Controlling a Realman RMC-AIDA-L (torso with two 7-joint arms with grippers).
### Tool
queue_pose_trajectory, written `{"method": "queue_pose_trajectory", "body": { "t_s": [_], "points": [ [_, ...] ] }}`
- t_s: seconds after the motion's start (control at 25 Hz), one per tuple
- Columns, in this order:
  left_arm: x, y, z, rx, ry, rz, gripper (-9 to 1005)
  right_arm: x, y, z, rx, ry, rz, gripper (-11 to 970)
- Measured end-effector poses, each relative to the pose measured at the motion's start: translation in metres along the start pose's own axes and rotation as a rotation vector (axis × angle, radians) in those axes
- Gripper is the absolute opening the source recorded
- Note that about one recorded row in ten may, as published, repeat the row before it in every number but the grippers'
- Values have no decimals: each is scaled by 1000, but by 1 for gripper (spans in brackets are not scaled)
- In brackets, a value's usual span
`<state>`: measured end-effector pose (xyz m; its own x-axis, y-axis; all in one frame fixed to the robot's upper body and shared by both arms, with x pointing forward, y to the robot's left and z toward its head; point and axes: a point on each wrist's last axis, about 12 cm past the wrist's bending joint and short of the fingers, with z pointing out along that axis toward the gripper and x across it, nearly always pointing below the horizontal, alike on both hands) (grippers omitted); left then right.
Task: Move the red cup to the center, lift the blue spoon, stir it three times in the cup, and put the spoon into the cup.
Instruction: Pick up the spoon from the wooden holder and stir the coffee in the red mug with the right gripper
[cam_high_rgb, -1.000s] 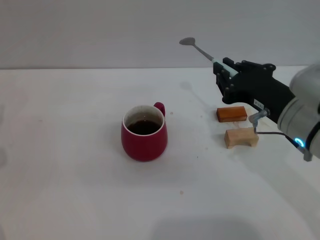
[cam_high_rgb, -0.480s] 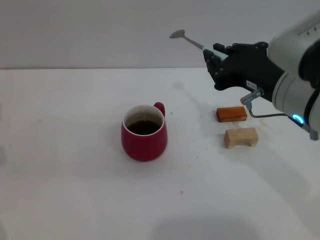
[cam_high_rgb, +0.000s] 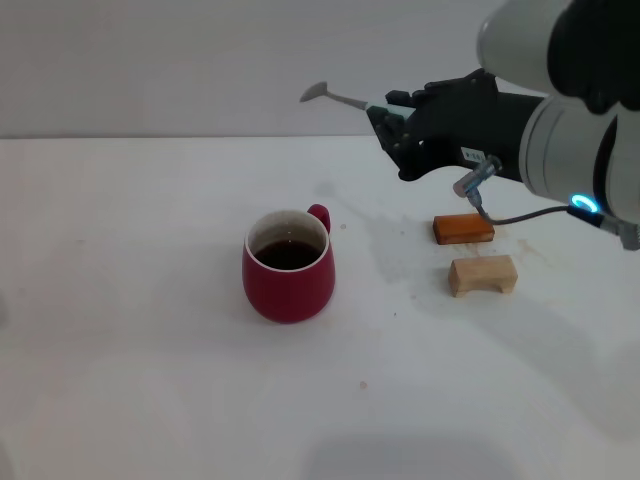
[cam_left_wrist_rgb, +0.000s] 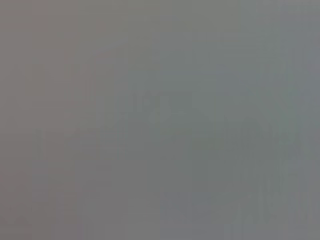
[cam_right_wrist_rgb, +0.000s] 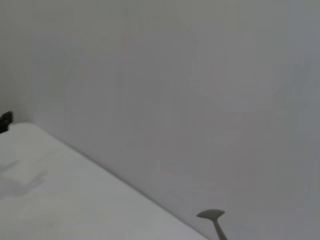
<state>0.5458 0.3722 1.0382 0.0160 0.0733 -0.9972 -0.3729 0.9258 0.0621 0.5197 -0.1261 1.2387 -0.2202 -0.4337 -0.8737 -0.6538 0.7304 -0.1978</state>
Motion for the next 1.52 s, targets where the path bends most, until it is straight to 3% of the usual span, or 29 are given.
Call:
{"method": "queue_pose_trajectory", "body": {
  "t_s": [0.24,0.68,1.52],
  "points": [
    [0,0,1,-2,0,-1,825,-12,-2,-5,-52,38,20,157],
    [-4,-4,5,7,-10,-5,825,-27,-22,-10,-122,123,58,157],
    [-6,-9,7,16,-21,-12,825,-33,-64,30,-329,355,102,156]
  ]
}}
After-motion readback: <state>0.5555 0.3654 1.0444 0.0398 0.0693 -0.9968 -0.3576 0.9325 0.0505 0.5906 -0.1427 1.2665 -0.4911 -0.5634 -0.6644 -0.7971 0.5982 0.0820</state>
